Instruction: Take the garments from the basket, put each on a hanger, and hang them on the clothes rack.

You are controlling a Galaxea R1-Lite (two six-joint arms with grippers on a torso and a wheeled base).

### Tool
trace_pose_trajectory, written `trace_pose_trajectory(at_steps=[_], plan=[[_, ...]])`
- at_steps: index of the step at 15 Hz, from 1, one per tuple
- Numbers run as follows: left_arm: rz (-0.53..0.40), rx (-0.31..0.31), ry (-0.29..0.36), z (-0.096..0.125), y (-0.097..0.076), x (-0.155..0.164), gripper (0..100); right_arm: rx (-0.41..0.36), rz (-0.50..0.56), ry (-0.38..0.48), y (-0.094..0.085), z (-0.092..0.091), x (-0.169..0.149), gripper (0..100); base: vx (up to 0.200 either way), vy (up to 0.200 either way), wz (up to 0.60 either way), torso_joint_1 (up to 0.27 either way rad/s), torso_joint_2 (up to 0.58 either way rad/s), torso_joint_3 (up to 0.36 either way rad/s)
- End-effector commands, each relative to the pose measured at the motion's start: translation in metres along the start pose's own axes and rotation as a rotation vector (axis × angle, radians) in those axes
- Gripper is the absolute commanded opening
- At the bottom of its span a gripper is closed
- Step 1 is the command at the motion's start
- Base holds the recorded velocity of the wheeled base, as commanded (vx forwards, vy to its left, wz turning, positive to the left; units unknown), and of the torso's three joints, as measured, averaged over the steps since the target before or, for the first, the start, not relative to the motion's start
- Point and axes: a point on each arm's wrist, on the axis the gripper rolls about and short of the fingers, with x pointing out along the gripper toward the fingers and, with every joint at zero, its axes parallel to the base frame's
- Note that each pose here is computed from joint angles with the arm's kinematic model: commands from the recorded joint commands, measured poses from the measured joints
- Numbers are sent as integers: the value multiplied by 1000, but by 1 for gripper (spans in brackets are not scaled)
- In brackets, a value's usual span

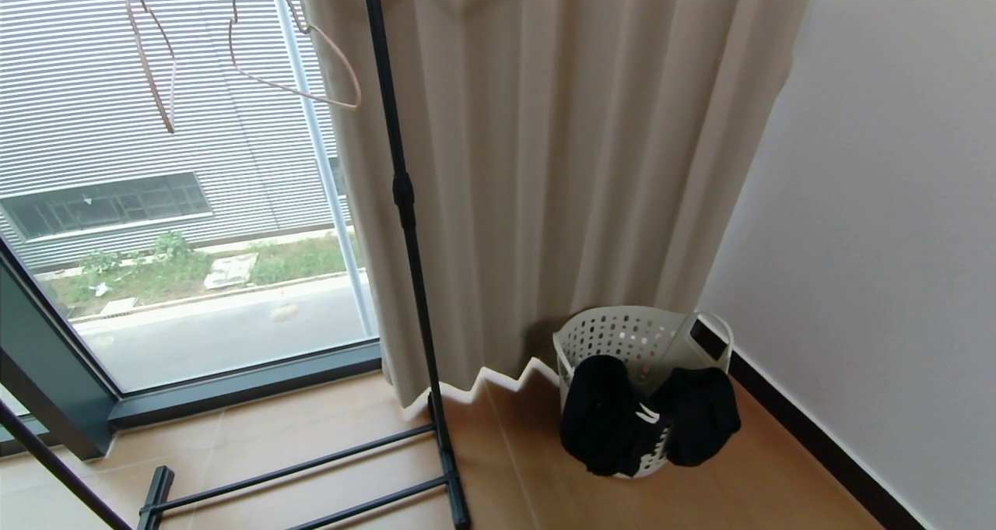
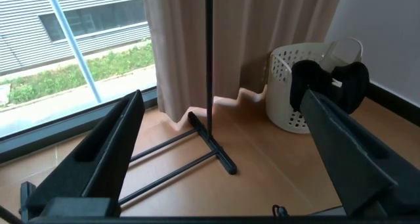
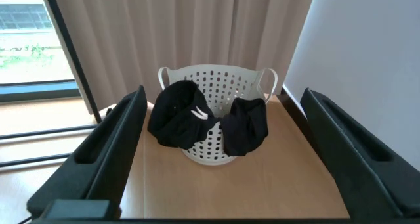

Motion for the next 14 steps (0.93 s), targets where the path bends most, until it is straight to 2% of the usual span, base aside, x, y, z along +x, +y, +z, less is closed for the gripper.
trace_pose_trajectory(at_steps=[1,4,14], plan=[[1,0,1,0,0,0,100,-1,0,1,0,0,0,100,0,-200,0,7,2,2],[1,0,1,0,0,0,100,-1,0,1,0,0,0,100,0,-200,0,9,5,4],[1,-3,0,0,0,0,100,-2,0,0,0,0,0,100,0,0,0,0,0,-8]])
